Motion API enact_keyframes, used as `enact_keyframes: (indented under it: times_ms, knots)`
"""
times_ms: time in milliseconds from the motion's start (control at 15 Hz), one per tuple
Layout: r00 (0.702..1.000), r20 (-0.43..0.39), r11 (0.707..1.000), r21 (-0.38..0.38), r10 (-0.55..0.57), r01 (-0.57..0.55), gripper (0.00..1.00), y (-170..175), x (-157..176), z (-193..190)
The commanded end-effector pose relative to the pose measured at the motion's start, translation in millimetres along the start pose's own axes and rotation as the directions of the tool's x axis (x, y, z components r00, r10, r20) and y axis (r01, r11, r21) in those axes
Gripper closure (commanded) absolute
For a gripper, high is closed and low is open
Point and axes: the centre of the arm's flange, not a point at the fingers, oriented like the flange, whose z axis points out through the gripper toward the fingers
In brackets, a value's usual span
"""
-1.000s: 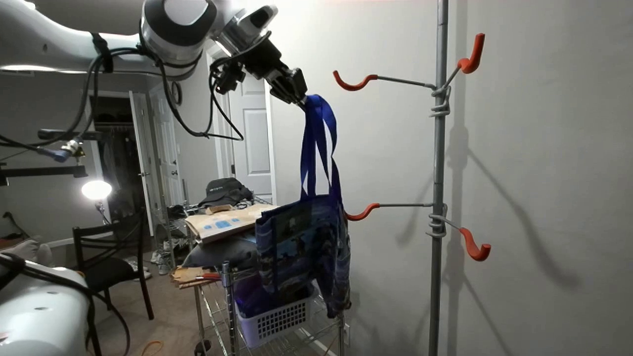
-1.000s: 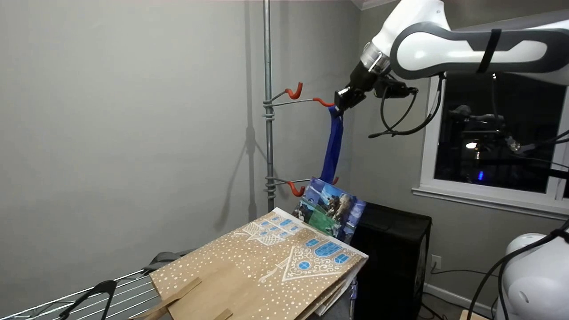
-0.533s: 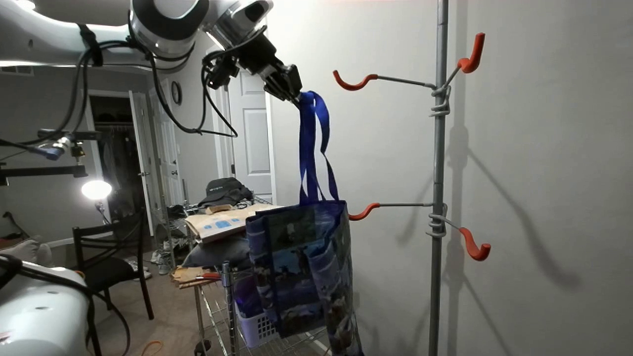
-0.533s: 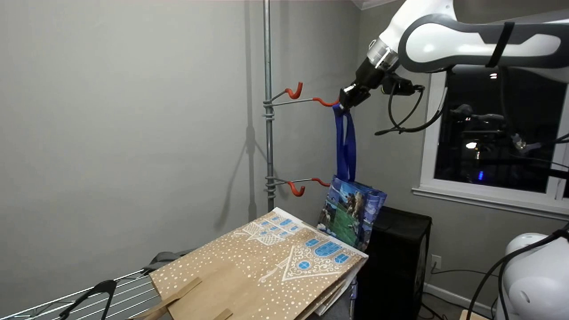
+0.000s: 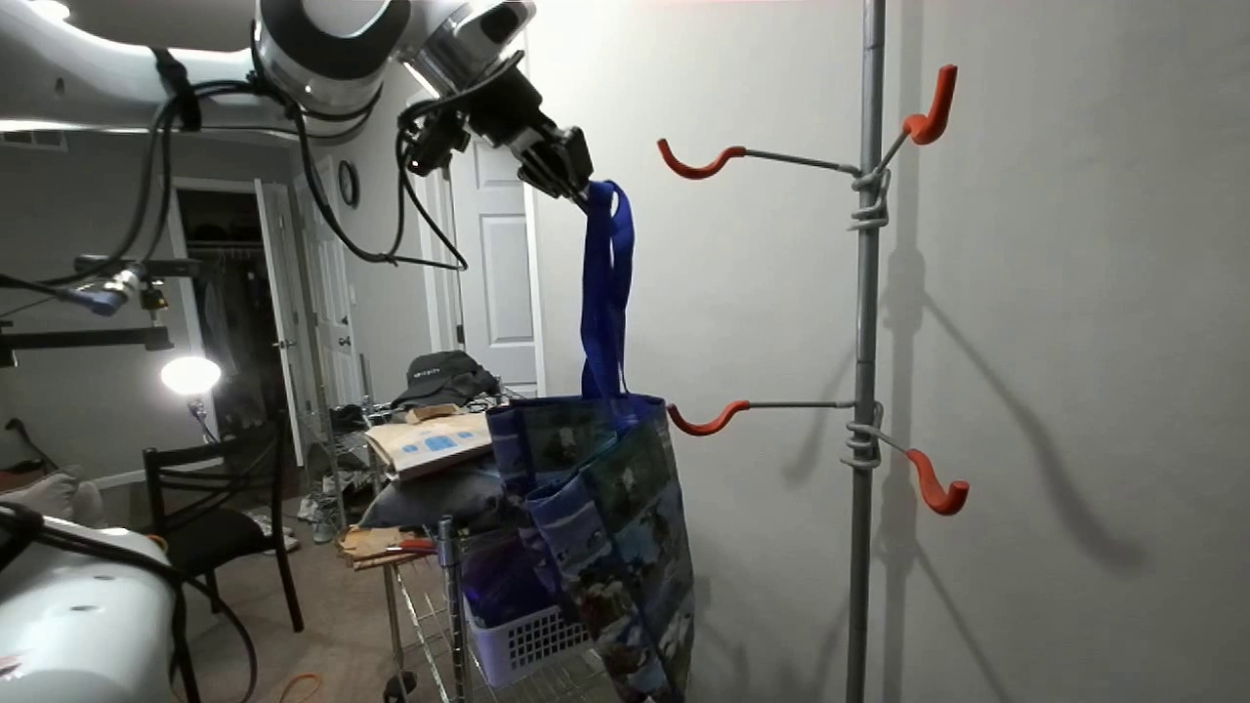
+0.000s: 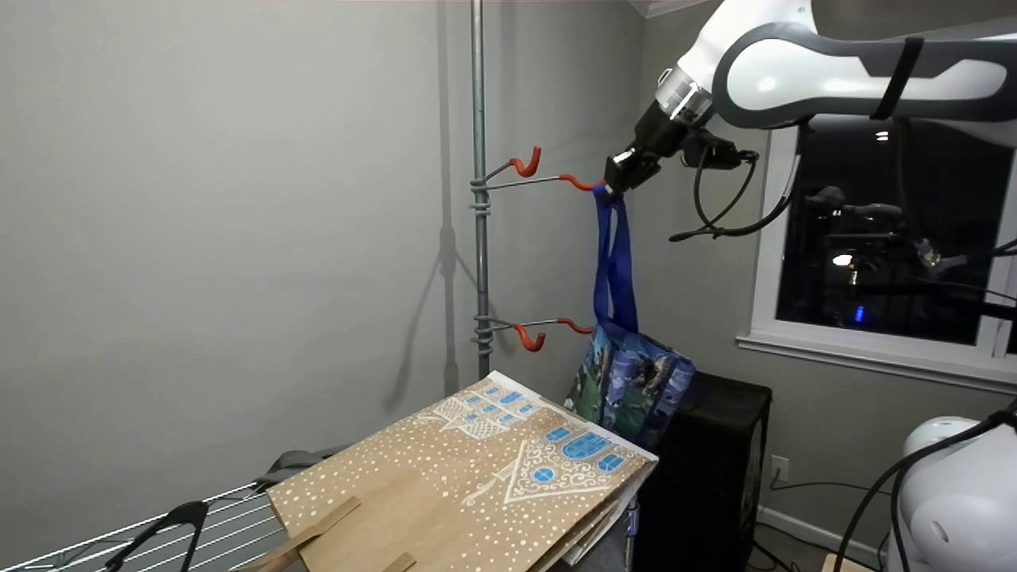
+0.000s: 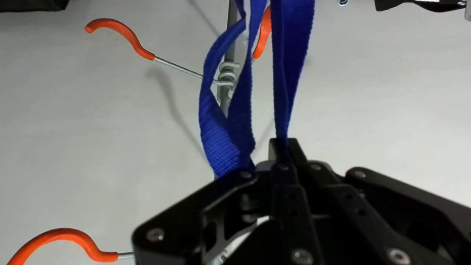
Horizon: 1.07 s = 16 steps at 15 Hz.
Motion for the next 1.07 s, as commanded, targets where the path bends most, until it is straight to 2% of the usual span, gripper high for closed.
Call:
enact_keyframes:
  times_ms: [0,467,1000]
  knots:
    - [0.993,-0.086,0.996,0.035,-0.078,0.082,0.99,-33,2,-41]
    - [0.934,-0.273,0.973,-0.027,-0.229,0.230,0.99,-103,24,-127]
    - [0.875,-0.336,0.936,-0.077,-0.350,0.345,0.99,-180,51,-144]
